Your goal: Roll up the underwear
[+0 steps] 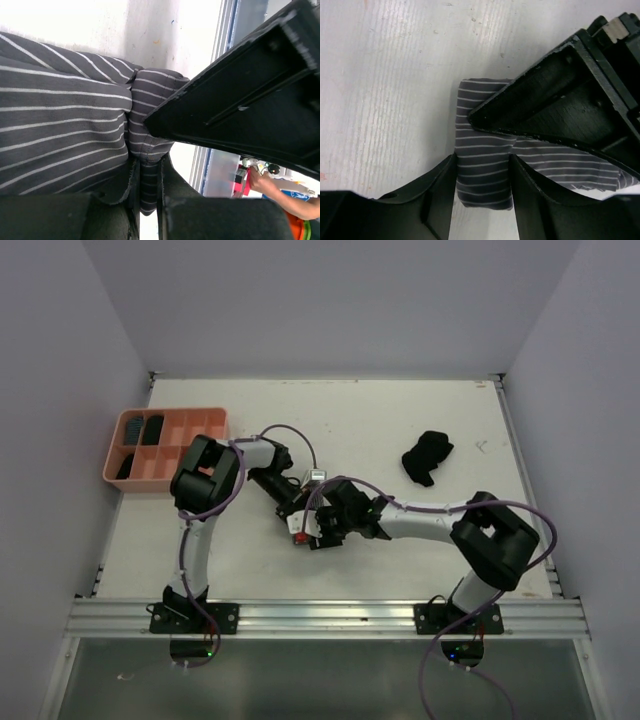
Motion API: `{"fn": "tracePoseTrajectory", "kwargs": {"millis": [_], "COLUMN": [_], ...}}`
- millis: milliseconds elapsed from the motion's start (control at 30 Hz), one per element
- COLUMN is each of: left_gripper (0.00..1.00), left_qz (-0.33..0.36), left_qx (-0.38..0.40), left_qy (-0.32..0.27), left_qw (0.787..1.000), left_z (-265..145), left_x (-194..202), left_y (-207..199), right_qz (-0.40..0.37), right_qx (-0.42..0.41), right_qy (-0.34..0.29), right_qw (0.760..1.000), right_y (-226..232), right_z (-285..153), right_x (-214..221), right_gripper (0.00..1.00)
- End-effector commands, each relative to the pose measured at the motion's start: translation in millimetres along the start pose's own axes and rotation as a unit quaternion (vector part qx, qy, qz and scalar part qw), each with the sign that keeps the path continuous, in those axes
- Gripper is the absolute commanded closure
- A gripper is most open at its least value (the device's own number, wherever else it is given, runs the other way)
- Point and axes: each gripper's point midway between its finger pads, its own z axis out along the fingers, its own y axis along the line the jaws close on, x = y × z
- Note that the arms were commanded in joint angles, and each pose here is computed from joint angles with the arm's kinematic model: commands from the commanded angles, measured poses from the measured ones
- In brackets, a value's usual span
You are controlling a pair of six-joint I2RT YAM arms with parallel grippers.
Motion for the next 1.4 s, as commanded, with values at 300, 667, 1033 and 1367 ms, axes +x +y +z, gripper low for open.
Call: {"fn": "tracePoseTrajectory", "kwargs": {"millis": [300, 667, 1033, 1367], "left_gripper": [0.76, 0.46, 0.42, 0.39], "left_qz": [0.066, 0.113, 0.218, 0.376], "left_qx": [-0.145, -0.254, -0.45, -0.494], "left_qy": [0.098, -0.035, -0.229, -0.181], "left_qw": [0.982, 0.96, 0.835, 0.763], "left_z": [-15, -104, -269, -213], "left_x": [29, -52, -108, -29], "left_y": [77, 48, -6, -65], "right_qz": [0.016, 0.041, 0.133, 0.316], "right_qx": [-0.104, -0.157, -0.16, -0.233], "right_qy": [0.013, 0.023, -0.02, -0.078], "right_qw": [0.994, 0.986, 0.978, 0.916], "right_y": [32, 53, 34, 1], "right_z": [21, 24, 19, 25], "right_x": [10, 20, 11, 2], "right_gripper": [0.86, 1.0, 1.0, 1.0]}}
